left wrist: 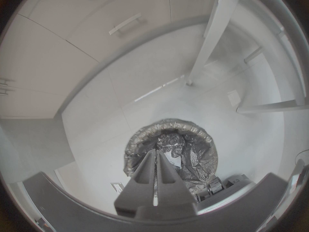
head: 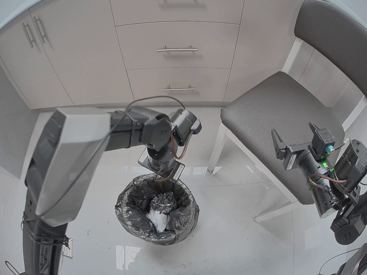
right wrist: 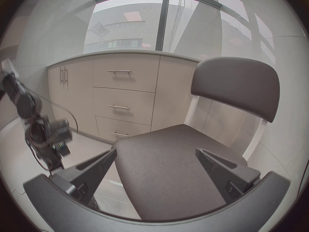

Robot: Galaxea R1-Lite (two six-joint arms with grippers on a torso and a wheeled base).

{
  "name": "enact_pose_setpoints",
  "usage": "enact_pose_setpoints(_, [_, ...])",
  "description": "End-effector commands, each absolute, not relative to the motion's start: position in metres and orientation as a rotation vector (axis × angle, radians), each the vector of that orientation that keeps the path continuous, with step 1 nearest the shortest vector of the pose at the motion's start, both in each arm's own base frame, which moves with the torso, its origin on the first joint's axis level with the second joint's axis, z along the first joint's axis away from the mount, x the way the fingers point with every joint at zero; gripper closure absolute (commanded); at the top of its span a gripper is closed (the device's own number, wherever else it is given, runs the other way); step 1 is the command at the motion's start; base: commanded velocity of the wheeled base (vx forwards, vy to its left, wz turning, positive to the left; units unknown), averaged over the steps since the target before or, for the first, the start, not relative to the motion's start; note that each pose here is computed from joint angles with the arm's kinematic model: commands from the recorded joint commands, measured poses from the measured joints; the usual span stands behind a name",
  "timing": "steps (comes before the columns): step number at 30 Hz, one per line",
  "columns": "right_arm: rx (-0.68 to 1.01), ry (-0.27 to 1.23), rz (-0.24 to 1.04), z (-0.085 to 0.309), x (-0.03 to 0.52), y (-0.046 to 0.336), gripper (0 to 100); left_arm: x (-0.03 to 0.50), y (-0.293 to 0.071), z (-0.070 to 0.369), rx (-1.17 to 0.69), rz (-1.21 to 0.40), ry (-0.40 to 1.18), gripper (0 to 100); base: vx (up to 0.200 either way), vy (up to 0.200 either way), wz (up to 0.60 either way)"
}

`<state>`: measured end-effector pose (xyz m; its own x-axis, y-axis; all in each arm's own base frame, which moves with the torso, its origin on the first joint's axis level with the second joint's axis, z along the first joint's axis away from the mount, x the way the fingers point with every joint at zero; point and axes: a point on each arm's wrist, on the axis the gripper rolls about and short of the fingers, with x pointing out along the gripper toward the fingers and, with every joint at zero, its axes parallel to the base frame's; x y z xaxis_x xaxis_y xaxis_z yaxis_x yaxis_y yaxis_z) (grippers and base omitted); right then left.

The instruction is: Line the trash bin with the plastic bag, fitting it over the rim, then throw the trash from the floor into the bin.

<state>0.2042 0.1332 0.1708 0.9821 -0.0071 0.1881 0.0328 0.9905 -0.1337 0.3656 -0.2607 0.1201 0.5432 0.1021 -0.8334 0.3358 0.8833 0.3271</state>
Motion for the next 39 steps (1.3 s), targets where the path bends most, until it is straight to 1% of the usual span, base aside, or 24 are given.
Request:
enact_pose_setpoints(1, [-0.105,-0.227,-0.082,0.182,0.187,0.11,0,0.327,-0.253,0.206,0.454,-0.176,0.827,100,0.0,0.0,0.0])
enact_pose_setpoints(6, [-0.105,-0.239,-0.156,0.186,0.176,0.086,0,0.281,-0.235,0.259,0.46,-0.215,0.798,100,0.0,0.0,0.0])
enact_pose_setpoints(9, [-0.113,-0.24,-0.22,0.184,0.164,0.066,0,0.245,-0.213,0.292,0.481,-0.222,0.79,100,0.0,0.0,0.0])
enact_pose_setpoints(11, [-0.117,-0.242,-0.245,0.184,0.16,0.059,0,0.235,-0.207,0.301,0.487,-0.216,0.784,100,0.0,0.0,0.0])
enact_pose_setpoints(12, [-0.121,-0.264,-0.314,0.187,0.149,0.043,0,0.21,-0.189,0.32,0.498,-0.195,0.767,100,0.0,0.0,0.0])
enact_pose_setpoints(13, [-0.121,-0.272,-0.328,0.188,0.145,0.039,0,0.205,-0.184,0.324,0.497,-0.19,0.764,100,0.0,0.0,0.0])
enact_pose_setpoints(15, [-0.102,-0.333,-0.402,0.195,0.123,0.022,0,0.174,-0.153,0.346,0.443,-0.164,0.749,100,0.0,0.0,0.0])
enact_pose_setpoints(16, [-0.102,-0.333,-0.402,0.195,0.123,0.022,0,0.174,-0.153,0.346,0.443,-0.164,0.749,100,0.0,0.0,0.0])
enact_pose_setpoints(17, [-0.091,-0.371,-0.435,0.197,0.105,0.014,0,0.153,-0.133,0.36,0.377,-0.149,0.723,100,0.0,0.0,0.0])
enact_pose_setpoints(19, [-0.114,-0.39,-0.461,0.195,0.082,0.006,0,0.13,-0.11,0.374,0.293,-0.136,0.681,100,0.0,0.0,0.0])
enact_pose_setpoints(21, [-0.13,-0.403,-0.482,0.195,0.068,0.002,0,0.116,-0.095,0.38,0.256,-0.131,0.665,100,0.0,0.0,0.0])
enact_pose_setpoints(23, [-0.128,-0.443,-0.531,0.197,0.046,-0.005,0,0.089,-0.068,0.385,0.236,-0.116,0.663,100,0.0,0.0,0.0])
enact_pose_setpoints(26, [-0.116,-0.49,-0.581,0.201,0.025,-0.01,0,0.064,-0.036,0.388,0.197,-0.034,0.67,100,0.0,0.0,0.0])
enact_pose_setpoints(29, [-0.122,-0.512,-0.617,0.2,0.006,-0.013,0,0.052,-0.019,0.39,0.12,0.074,0.654,100,0.0,0.0,0.0])
enact_pose_setpoints(32, [-0.156,-0.517,-0.649,0.199,-0.013,-0.014,0,0.038,-0.008,0.391,0.066,0.127,0.622,100,0.0,0.0,0.0])
enact_pose_setpoints(37, [-0.208,-0.458,-0.614,0.182,-0.053,-0.016,0,0.007,0.009,0.39,0.009,0.222,0.588,100,0.0,0.0,0.0])
enact_pose_setpoints(39, [-0.182,-0.452,-0.61,0.185,-0.055,-0.017,0,-0.001,0.013,0.39,-0.009,0.246,0.57,100,0.0,0.0,0.0])
